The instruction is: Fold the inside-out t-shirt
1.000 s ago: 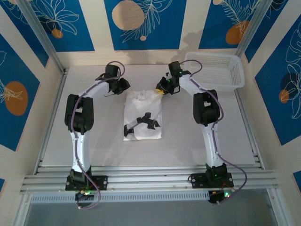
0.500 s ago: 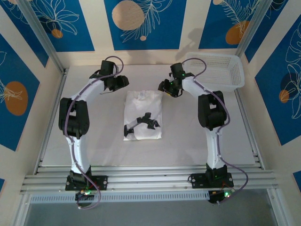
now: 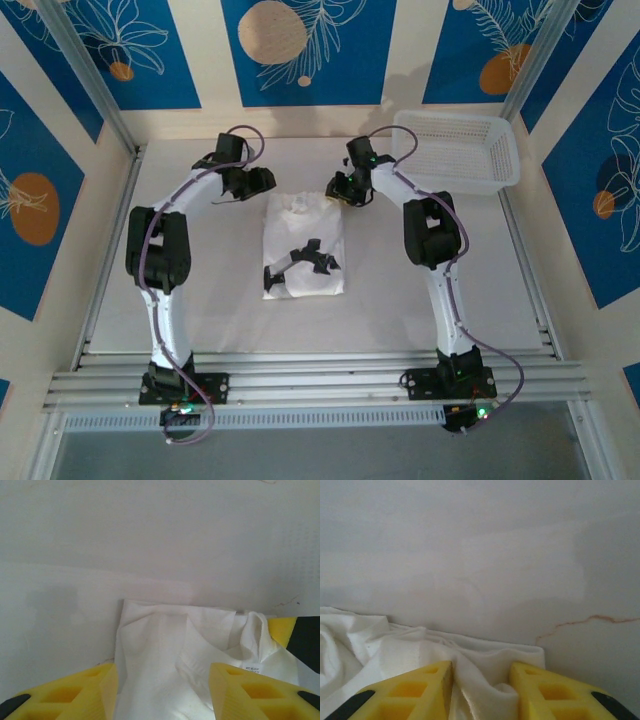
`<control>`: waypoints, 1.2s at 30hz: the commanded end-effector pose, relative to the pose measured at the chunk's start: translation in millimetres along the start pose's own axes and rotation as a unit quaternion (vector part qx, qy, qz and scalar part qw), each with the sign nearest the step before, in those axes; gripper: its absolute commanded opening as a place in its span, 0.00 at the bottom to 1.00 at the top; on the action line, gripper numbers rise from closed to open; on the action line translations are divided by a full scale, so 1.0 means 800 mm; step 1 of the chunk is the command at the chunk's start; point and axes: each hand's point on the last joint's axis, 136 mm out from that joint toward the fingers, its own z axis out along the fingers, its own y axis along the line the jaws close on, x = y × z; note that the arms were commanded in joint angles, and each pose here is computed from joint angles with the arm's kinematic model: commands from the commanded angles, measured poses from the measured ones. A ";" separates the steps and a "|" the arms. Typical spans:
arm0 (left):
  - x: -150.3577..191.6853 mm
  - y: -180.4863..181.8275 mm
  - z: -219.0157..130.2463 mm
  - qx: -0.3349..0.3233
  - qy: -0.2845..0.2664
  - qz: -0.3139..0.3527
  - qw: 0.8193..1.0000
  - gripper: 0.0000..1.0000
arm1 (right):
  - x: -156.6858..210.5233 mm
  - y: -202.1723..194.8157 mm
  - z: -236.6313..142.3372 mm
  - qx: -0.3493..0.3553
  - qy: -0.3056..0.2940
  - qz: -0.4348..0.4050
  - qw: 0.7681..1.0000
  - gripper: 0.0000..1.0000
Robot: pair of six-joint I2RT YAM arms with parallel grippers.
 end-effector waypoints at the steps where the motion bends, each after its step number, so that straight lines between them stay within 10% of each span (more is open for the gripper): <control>1: 0.018 0.015 0.013 -0.003 0.032 -0.024 0.999 0.59 | 0.023 -0.009 0.011 0.014 0.040 0.007 0.999 0.44; 5: 0.024 0.024 0.018 -0.015 0.037 -0.026 0.999 0.72 | 0.022 -0.005 -0.009 0.030 0.035 -0.014 0.999 0.53; 23: 0.030 0.031 0.032 -0.017 0.050 -0.022 0.998 0.73 | 0.010 -0.031 -0.026 0.078 0.001 -0.009 0.997 0.55; 36: 0.035 0.019 0.046 0.017 0.064 -0.055 0.996 0.73 | 0.038 -0.028 0.023 0.030 0.059 0.025 0.998 0.37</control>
